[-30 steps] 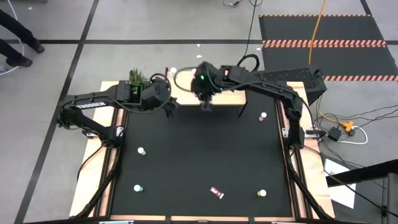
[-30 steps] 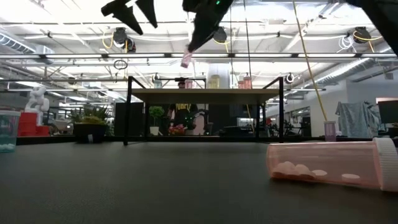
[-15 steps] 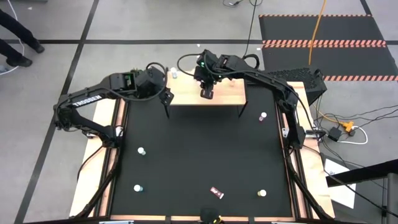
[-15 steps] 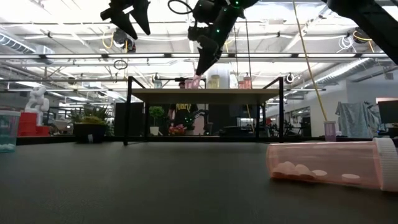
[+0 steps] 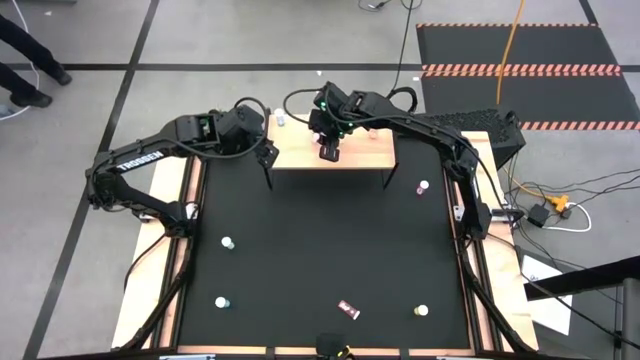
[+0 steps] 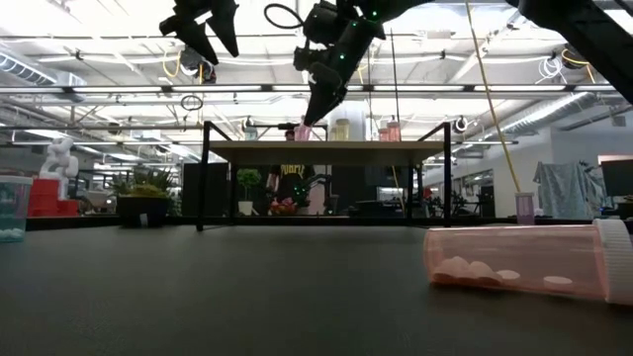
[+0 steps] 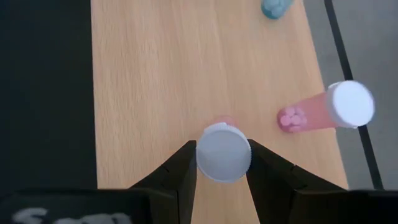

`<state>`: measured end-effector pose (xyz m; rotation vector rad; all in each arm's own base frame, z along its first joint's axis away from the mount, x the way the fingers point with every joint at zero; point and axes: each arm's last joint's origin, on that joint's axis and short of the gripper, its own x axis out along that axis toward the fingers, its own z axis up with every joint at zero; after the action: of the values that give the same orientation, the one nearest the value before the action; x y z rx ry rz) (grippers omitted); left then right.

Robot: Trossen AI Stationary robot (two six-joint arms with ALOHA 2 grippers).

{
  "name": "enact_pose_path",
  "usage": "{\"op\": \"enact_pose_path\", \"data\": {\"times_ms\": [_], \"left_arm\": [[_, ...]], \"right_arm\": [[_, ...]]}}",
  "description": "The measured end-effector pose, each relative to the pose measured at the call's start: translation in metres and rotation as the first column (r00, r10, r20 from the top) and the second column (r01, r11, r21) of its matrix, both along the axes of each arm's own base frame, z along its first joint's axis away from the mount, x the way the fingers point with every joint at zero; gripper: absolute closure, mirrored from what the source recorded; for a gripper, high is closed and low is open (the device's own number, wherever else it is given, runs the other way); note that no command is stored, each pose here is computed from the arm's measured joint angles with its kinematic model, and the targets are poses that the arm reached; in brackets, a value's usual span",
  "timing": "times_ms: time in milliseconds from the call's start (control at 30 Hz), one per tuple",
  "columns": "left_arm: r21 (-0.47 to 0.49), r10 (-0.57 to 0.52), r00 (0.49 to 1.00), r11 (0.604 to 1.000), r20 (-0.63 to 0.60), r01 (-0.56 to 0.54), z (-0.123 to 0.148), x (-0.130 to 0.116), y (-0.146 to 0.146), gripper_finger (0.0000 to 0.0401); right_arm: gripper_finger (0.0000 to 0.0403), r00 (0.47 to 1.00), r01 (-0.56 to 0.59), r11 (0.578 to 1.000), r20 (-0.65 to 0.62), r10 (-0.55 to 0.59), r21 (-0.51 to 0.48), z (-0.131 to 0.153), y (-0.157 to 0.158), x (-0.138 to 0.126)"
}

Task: Pick and place medicine bottles onto shelf by color
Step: Put the bottom violet pill bottle aligned with the other violet pill bottle on the shelf

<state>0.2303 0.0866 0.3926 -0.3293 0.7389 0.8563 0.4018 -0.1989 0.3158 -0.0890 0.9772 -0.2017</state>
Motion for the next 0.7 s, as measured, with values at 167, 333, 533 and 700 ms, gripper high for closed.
{"op": "enact_pose_path", "data": {"times_ms": [167,333,533,700], "left_arm": [[-0.001,-0.007,1.0,1.0,-0.001,0.007,-0.0001,0.0005,-0.0018,0.0128],[0.0,-0.008,1.0,1.0,-0.002,0.008,-0.0001,0.0005,-0.0018,0.0128],[0.0,-0.008,1.0,1.0,-0.003,0.008,-0.0002,0.0005,-0.0018,0.0128],[-0.006,-0.014,1.0,1.0,-0.001,0.014,-0.0003,0.0006,-0.002,0.0128]], "right_arm": [[0.0288,1.0,0.003,1.0,-0.003,-0.003,0.003,-0.0019,0.0,0.0],[0.028,1.0,0.011,1.0,0.006,-0.011,0.005,-0.0017,-0.0003,0.0006],[0.0268,1.0,0.018,1.0,0.013,-0.018,0.007,-0.0014,-0.0005,0.001],[0.0267,0.999,0.026,1.0,0.03,-0.027,0.006,-0.0004,-0.0011,0.0022]]}}
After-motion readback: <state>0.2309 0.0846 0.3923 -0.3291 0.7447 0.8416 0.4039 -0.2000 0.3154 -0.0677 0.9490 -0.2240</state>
